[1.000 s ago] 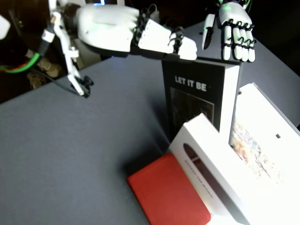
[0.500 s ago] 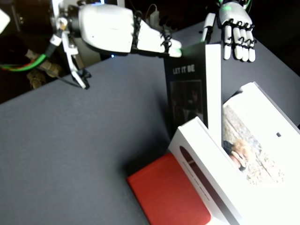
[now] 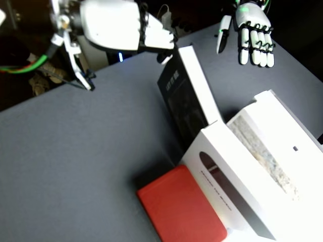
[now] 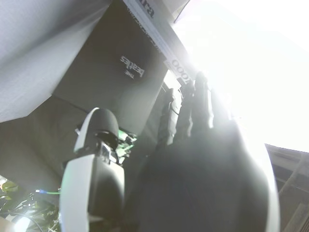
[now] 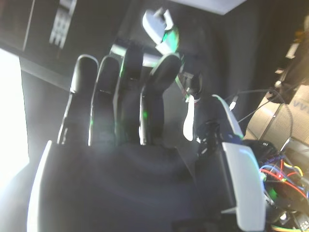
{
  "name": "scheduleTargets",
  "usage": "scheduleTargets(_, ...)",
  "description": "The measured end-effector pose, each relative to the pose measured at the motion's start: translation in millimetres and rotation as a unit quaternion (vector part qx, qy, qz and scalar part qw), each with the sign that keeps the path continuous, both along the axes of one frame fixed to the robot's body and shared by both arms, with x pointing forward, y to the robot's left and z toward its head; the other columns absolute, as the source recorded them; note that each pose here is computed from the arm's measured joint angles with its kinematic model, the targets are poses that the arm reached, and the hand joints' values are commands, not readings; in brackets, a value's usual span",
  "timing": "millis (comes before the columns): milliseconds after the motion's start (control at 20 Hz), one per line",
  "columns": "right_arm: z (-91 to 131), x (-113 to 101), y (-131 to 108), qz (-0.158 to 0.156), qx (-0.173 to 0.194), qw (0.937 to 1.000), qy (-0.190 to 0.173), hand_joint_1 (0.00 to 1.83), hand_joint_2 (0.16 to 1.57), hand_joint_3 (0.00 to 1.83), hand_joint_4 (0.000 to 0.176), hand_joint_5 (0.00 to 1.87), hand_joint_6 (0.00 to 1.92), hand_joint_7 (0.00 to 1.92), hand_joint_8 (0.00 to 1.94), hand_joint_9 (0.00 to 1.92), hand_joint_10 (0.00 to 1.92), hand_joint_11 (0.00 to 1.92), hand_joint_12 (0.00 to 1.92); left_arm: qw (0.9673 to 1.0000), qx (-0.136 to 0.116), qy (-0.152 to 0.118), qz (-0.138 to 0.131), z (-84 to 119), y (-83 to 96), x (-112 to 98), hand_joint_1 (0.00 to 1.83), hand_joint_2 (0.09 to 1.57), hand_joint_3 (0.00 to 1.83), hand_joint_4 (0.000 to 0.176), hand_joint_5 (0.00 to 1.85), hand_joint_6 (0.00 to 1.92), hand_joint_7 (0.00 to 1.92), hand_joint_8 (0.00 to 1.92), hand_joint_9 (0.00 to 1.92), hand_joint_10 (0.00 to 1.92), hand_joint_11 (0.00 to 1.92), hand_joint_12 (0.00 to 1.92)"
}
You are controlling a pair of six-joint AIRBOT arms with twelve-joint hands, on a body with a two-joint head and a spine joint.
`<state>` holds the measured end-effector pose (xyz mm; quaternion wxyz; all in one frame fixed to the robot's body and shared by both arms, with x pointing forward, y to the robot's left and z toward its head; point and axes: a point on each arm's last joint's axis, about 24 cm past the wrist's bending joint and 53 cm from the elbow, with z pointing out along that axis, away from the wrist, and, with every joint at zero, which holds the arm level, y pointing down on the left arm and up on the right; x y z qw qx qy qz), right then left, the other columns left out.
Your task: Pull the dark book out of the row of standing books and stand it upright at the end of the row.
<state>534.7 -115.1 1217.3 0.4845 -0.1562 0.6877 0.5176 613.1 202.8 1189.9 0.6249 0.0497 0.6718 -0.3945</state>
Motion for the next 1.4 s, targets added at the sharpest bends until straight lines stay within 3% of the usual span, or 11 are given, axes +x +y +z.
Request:
scheduleTargets(50, 7.0, 4.0, -4.6, -0.013, 0.014, 0.9998, -0.01, 0.06, 1.32, 0.17, 0.0, 0.01, 0.72, 0.0, 0.76, 0.0, 0.78, 0.0, 1.69, 1.0, 0.0, 0.0, 0.001, 0.1, 0.3, 0.2, 0.35, 1.3, 0.0, 0.032, 0.12, 0.01, 0.0, 0.0, 0.0, 0.0, 0.0, 0.0)
scheduleTargets(150, 21.4, 7.8, -11.2, -0.027, 0.041, 0.9984, -0.029, 0.21, 1.38, 0.11, 0.0, 0.01, 0.79, 0.16, 0.74, 0.02, 1.06, 0.0, 1.69, 1.0, -0.001, -0.001, 0.0, 0.7, 0.2, 0.1, 0.35, 1.3, 0.0, 0.037, 0.11, 0.0, 0.0, 0.0, 0.0, 0.0, 0.0, 0.0)
scheduleTargets(300, 50.1, 13.6, -23.2, -0.055, 0.083, 0.9916, -0.083, 0.26, 1.26, 0.0, 0.014, 0.39, 0.1, 0.16, 0.83, 0.0, 1.2, 0.0, 1.73, 1.0, -0.001, -0.002, 0.0, 0.7, 0.3, -0.4, 0.42, 1.29, 0.0, 0.024, 0.11, 0.0, 0.0, 0.0, 0.0, 0.0, 0.0, 0.0)
scheduleTargets(750, 67.2, 48.1, -68.4, -0.16, 0.156, 0.9678, -0.116, 0.27, 1.25, 0.0, 0.014, 0.43, 0.03, 0.15, 0.84, 0.0, 1.2, 0.0, 1.73, 0.9971, -0.059, -0.046, 0.012, 28.7, 6.9, -1.3, 0.48, 1.35, 0.01, 0.005, 0.0, 0.0, 0.0, 0.0, 0.0, 0.0, 0.0, 0.0)
scheduleTargets(800, 66.4, 49.8, -73.0, -0.169, 0.162, 0.9656, -0.114, 0.3, 1.26, 0.0, 0.0, 0.44, 0.03, 0.15, 0.84, 0.0, 1.2, 0.0, 1.73, 0.9965, -0.065, -0.051, 0.013, 30.9, 7.4, -2.2, 0.48, 1.34, 0.0, 0.04, 0.0, 0.0, 0.0, 0.0, 0.0, 0.0, 0.0, 0.0)
scheduleTargets(1100, 66.5, 53.2, -122.9, -0.244, 0.202, 0.9406, -0.122, 0.3, 1.26, 0.0, 0.0, 0.44, 0.02, 0.15, 0.84, 0.0, 1.2, 0.0, 1.73, 0.9877, -0.126, -0.089, 0.027, 53.4, 19.9, -6.6, 0.15, 1.35, 0.01, 0.134, 0.0, 0.0, 0.0, 0.0, 0.0, 0.0, 0.0, 0.0)
scheduleTargets(1150, 67.7, 51.7, -126.0, -0.248, 0.206, 0.9383, -0.125, 0.32, 1.26, 0.0, 0.022, 0.37, 0.0, 0.15, 0.84, 0.0, 1.2, 0.0, 1.73, 0.9862, -0.133, -0.095, 0.027, 57.3, 21.0, -7.8, 0.1, 1.37, 0.01, 0.126, 0.0, 0.0, 0.0, 0.0, 0.0, 0.0, 0.0, 0.0)
scheduleTargets(1250, 74.9, 45.4, -131.7, -0.252, 0.223, 0.9313, -0.139, 0.3, 1.26, 0.0, 0.001, 0.44, 0.03, 0.15, 0.84, 0.0, 1.2, 0.0, 1.73, 0.982, -0.15, -0.112, 0.027, 67.5, 24.6, -11.2, 0.03, 1.37, 0.0, 0.161, 0.0, 0.0, 0.0, 0.0, 0.0, 0.0, 0.0, 0.0)
scheduleTargets(1300, 76.6, 43.1, -133.6, -0.253, 0.228, 0.9293, -0.143, 0.32, 1.26, 0.0, 0.023, 0.37, 0.01, 0.15, 0.84, 0.0, 1.2, 0.0, 1.73, 0.9803, -0.156, -0.118, 0.026, 71.1, 26.0, -12.9, 0.0, 1.34, 0.0, 0.168, 0.0, 0.0, 0.0, 0.0, 0.0, 0.0, 0.0, 0.0)
scheduleTargets(1350, 80.3, 40.5, -134.9, -0.252, 0.233, 0.9271, -0.15, 0.27, 1.25, 0.0, 0.02, 0.42, 0.03, 0.15, 0.84, 0.0, 1.2, 0.0, 1.73, 0.9785, -0.163, -0.124, 0.024, 74.5, 27.3, -15.0, 0.12, 1.41, 0.01, 0.154, 0.0, 0.0, 0.0, 0.0, 0.0, 0.0, 0.0, 0.0)
scheduleTargets(1400, 82.3, 38.7, -136.4, -0.254, 0.237, 0.9254, -0.152, 0.3, 1.26, 0.0, 0.001, 0.44, 0.03, 0.15, 0.84, 0.0, 1.2, 0.0, 1.73, 0.9767, -0.17, -0.129, 0.024, 77.4, 29.5, -17.1, 0.14, 1.38, 0.0, 0.172, 0.0, 0.0, 0.0, 0.0, 0.0, 0.0, 0.0, 0.0)
